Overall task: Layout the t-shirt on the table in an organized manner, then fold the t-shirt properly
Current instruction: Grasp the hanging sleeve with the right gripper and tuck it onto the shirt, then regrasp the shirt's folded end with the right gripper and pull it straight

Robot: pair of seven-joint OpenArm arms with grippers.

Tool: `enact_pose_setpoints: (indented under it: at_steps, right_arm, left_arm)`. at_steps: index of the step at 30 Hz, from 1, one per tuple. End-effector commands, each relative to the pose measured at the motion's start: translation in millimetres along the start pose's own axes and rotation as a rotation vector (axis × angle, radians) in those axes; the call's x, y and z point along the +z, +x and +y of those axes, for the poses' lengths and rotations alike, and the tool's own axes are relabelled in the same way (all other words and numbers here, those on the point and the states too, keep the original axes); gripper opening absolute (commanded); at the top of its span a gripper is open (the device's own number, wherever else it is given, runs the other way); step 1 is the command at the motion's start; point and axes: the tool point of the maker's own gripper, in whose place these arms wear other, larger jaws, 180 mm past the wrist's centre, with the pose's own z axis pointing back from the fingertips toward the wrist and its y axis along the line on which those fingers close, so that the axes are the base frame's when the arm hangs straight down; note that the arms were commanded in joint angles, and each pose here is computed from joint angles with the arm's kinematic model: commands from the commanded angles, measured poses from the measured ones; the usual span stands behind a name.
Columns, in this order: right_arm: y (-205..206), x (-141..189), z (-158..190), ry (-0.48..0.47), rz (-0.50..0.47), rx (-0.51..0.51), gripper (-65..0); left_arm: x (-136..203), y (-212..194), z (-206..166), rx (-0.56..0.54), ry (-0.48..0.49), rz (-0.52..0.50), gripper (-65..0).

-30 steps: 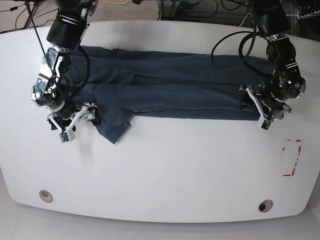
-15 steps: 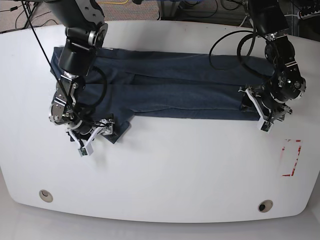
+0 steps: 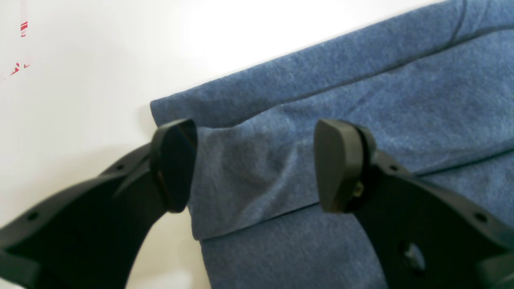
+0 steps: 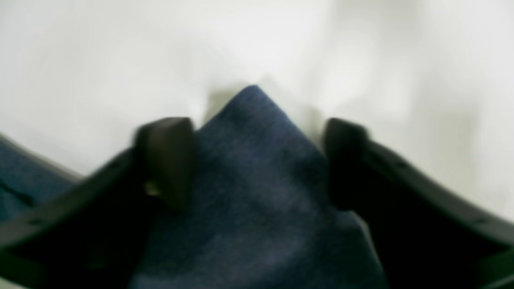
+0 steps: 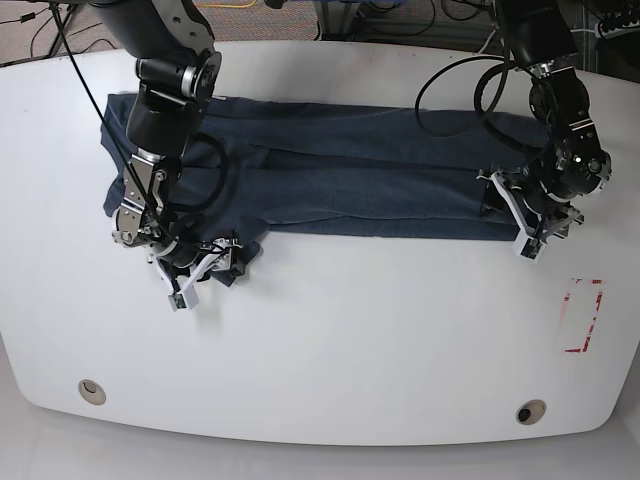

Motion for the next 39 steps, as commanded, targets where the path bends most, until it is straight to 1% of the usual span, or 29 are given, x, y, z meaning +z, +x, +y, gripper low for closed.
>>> enact_pose_setpoints:
  at_steps: [1,3,4,5,7,8,13,21,27,29,35,39]
  right_arm:
    - [9.3,1.2,-0.3,0.000,-0.007,0.008,-46.8]
    - [10.0,-2.4,8.2,0.017,-0.008,0.012,-63.9]
    - [10.7,-3.1,10.8,0.021,-0.006,0.020,-65.0]
    - [12.9,-3.7,14.0,0.025,-0.007,0.035,-65.0]
    - [19.2,-1.4,16.9,0.022,-0.012,0.064,-62.0]
    - [20.8,1.7,18.0,0.015,-0.010,0.082,-61.7]
    - [34.0,24.5,23.8,0.007,-0.036,0.116,-65.0]
    - [44.9,69.1,44.5,0.044,-0.073,0.152,-65.0]
    - [34.7,97.0,50.8,0.073,-0.063,0.182,-65.0]
    - [27.6,106.0,59.3,0.113,-0.068,0.176,-65.0]
    - [6.4,126.5,70.8,0.177,-0.054,0.186,-65.0]
    - [-13.1,136.4,80.9,0.231,-0.023,0.177,-65.0]
  left_arm:
    - [5.7,16.5,7.4,-0.015,0.019,-0.050,-22.2]
    - [5.1,15.7,7.3,-0.013,0.017,-0.048,-22.2]
    - [5.1,15.7,7.3,-0.013,0.017,-0.048,-22.2]
    - [5.1,15.7,7.3,-0.013,0.017,-0.048,-22.2]
    - [5.1,15.7,7.3,-0.013,0.017,-0.048,-22.2]
    - [5.1,15.7,7.3,-0.013,0.017,-0.048,-22.2]
    - [4.8,14.2,6.6,-0.011,0.017,-0.044,-22.2]
    - [4.4,12.4,7.0,-0.011,0.017,-0.039,-22.2]
    - [4.4,11.7,6.8,-0.010,0.017,-0.038,-22.2]
    - [4.4,11.7,6.8,-0.010,0.017,-0.038,-22.2]
    - [4.3,11.0,6.6,-0.010,0.016,-0.036,-22.2]
    - [3.7,6.4,4.2,-0.009,0.012,-0.026,-22.2]
